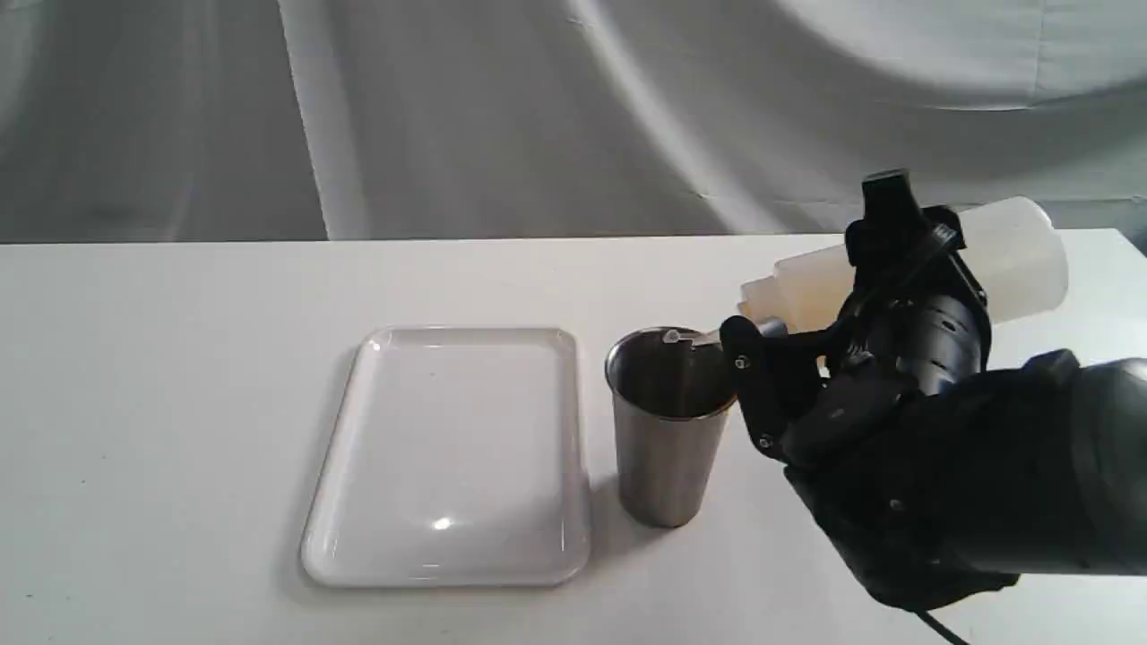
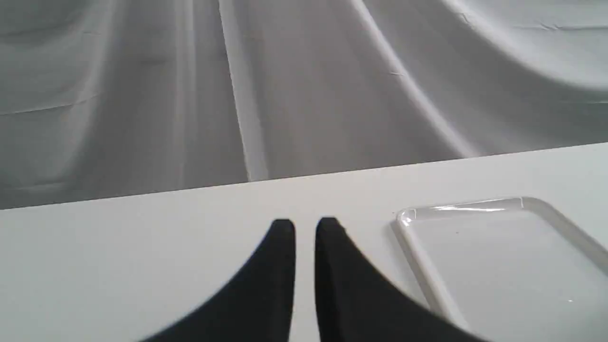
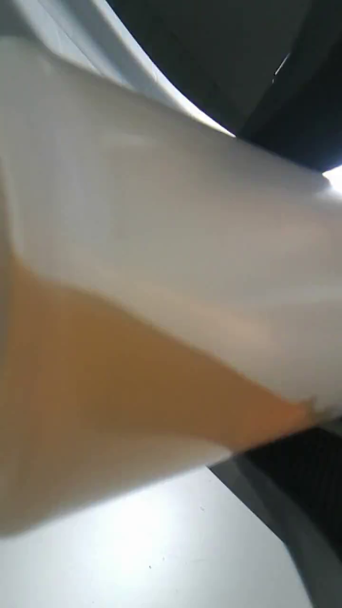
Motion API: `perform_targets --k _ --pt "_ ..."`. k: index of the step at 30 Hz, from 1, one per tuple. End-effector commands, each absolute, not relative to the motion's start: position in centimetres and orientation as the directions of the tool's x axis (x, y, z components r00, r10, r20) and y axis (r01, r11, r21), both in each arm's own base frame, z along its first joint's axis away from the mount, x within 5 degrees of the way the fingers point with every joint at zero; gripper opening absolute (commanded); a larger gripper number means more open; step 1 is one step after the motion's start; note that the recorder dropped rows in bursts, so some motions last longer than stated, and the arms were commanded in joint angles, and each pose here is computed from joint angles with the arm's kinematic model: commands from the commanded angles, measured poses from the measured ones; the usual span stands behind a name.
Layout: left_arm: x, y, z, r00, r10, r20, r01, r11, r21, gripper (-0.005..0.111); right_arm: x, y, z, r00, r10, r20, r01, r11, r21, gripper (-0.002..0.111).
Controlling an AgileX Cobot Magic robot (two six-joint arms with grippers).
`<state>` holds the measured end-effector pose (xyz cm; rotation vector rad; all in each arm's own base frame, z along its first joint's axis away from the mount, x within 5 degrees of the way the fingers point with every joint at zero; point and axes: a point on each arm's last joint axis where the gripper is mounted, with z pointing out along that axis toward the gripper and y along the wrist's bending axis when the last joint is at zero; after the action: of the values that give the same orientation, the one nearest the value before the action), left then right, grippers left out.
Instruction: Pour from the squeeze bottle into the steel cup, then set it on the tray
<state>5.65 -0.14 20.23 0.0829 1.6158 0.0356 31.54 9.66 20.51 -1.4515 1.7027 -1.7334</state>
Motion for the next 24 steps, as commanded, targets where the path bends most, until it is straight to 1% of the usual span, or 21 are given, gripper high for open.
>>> perform_targets --k 1,10,24 --pt "5.64 -0.17 20.12 -0.043 0.072 -0.996 0.036 0.997 0.07 0.008 31.57 9.64 21.56 -0.455 -0.779 0.431 -0.377 -0.27 -0.886 0.04" --pt "5.64 -0.17 20.12 -0.043 0.072 -0.996 0.036 0.997 0.07 0.008 31.57 9.64 21.56 -0.439 -0.767 0.469 -0.396 -0.304 -0.867 0.04" --pt "5.64 -0.17 20.12 -0.043 0.076 -0.996 0.037 0.997 0.074 0.008 31.59 9.69 21.51 -0.421 -0.762 0.492 -0.41 -0.324 -0.852 0.04"
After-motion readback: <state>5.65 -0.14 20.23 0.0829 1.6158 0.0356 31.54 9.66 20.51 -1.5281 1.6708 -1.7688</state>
